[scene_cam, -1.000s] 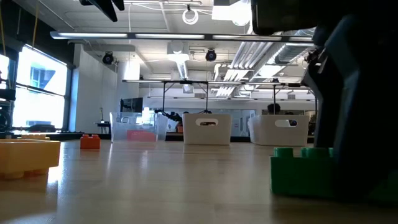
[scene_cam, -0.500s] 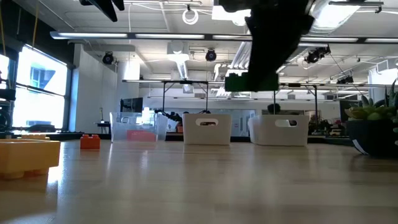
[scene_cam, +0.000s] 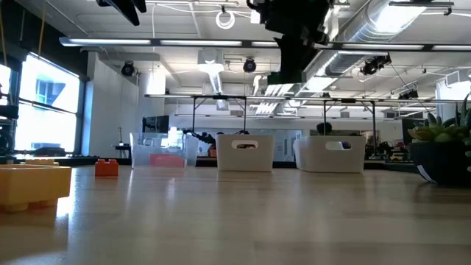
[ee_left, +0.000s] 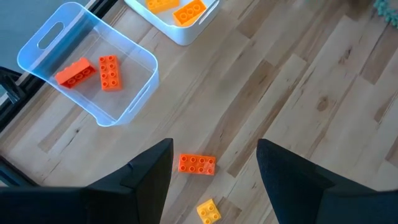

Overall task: Sort & place blocks by color
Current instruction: Put the green game piece into the right white bin

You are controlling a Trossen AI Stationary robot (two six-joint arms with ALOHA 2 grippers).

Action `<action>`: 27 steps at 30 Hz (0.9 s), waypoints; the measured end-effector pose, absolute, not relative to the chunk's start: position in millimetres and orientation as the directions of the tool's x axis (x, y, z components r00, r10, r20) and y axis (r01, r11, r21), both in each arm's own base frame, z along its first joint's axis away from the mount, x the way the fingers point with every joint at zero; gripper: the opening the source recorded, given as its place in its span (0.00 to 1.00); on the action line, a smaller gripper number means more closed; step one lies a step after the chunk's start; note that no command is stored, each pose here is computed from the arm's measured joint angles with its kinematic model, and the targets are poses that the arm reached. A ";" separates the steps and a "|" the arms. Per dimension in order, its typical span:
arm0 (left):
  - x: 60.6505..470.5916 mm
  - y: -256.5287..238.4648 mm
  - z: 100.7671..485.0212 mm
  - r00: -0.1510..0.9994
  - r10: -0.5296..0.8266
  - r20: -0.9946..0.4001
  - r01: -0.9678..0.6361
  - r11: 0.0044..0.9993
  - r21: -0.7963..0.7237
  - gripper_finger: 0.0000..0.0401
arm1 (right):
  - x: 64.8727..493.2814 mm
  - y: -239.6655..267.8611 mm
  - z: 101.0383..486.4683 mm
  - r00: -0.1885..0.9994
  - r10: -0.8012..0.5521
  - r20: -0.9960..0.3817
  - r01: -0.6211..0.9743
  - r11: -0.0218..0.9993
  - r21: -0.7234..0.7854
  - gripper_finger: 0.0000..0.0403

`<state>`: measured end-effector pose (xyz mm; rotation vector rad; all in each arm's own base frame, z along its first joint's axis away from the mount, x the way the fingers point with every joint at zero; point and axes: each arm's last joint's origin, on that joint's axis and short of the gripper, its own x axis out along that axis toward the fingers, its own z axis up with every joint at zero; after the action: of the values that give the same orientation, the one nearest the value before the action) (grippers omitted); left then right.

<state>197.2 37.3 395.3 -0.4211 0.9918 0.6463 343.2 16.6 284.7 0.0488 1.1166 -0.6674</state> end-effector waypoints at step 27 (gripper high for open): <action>198.2 37.8 395.8 0.395 0.319 -0.862 -0.792 0.594 -0.143 0.55 | 249.2 -214.6 295.7 0.007 -0.358 -0.934 0.727 0.643 -0.241 0.28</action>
<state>198.2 37.8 395.8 -0.6038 0.9096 0.7607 249.2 -214.6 295.7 0.3528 1.3083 -0.8760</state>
